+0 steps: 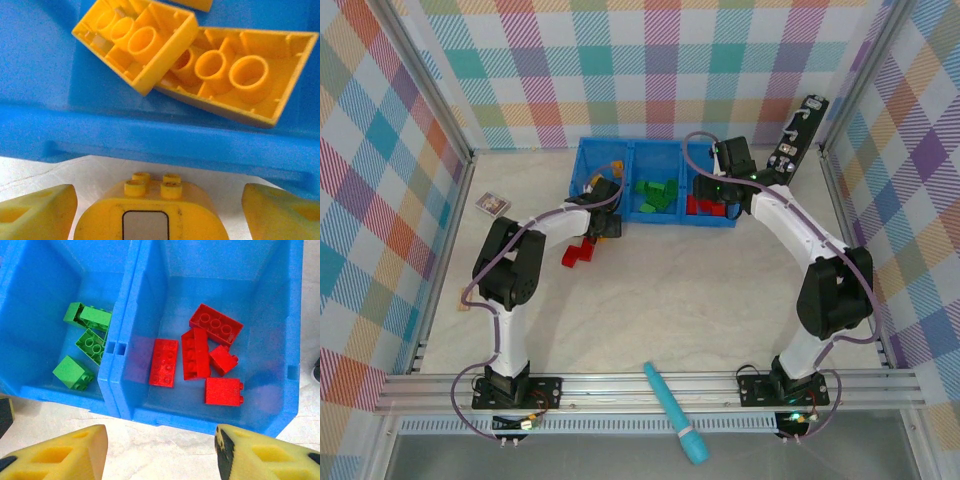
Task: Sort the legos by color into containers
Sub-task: Pick up the lego from the center of the table.
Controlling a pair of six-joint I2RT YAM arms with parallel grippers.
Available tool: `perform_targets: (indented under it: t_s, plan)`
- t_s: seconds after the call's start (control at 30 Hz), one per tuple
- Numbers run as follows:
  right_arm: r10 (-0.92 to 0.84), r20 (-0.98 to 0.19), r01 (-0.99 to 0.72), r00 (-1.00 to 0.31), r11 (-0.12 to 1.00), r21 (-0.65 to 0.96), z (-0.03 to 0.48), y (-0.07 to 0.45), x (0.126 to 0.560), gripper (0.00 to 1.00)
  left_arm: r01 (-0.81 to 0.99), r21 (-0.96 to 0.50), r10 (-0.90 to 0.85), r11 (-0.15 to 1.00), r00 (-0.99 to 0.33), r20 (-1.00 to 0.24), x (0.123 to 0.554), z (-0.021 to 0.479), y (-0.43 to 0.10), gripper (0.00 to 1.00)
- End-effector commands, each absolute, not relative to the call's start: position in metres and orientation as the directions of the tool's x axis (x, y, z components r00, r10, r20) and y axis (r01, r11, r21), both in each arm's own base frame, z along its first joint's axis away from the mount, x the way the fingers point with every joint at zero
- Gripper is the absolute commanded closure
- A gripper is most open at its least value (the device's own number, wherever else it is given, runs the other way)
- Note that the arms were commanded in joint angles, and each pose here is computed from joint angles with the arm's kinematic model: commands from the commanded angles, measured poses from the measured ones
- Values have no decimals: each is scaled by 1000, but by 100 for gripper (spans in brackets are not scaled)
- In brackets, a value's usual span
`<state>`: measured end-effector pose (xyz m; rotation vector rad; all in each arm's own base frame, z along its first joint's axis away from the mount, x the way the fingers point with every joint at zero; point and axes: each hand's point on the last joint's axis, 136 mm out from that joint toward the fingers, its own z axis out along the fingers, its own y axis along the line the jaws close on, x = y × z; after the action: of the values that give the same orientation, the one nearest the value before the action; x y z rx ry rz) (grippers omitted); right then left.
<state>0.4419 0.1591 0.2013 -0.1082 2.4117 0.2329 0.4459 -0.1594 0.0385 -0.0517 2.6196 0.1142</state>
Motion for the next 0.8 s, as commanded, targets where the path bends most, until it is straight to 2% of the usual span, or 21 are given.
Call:
perform_targets:
  t_s: [0.0, 0.47, 0.77]
  plan:
    - [-16, -696, -166, -718, 975, 149, 218, 161, 441, 40, -68, 96, -13, 993, -875, -483, 443, 37, -160, 17]
    - [20, -701, -185, -713, 959, 215, 221, 167, 435, 38, -67, 104, -9, 992, -878, -479, 437, 36, -157, 31]
    - [25, -694, -185, -720, 956, 226, 219, 167, 432, 37, -45, 108, 12, 993, -878, -478, 424, 50, -156, 33]
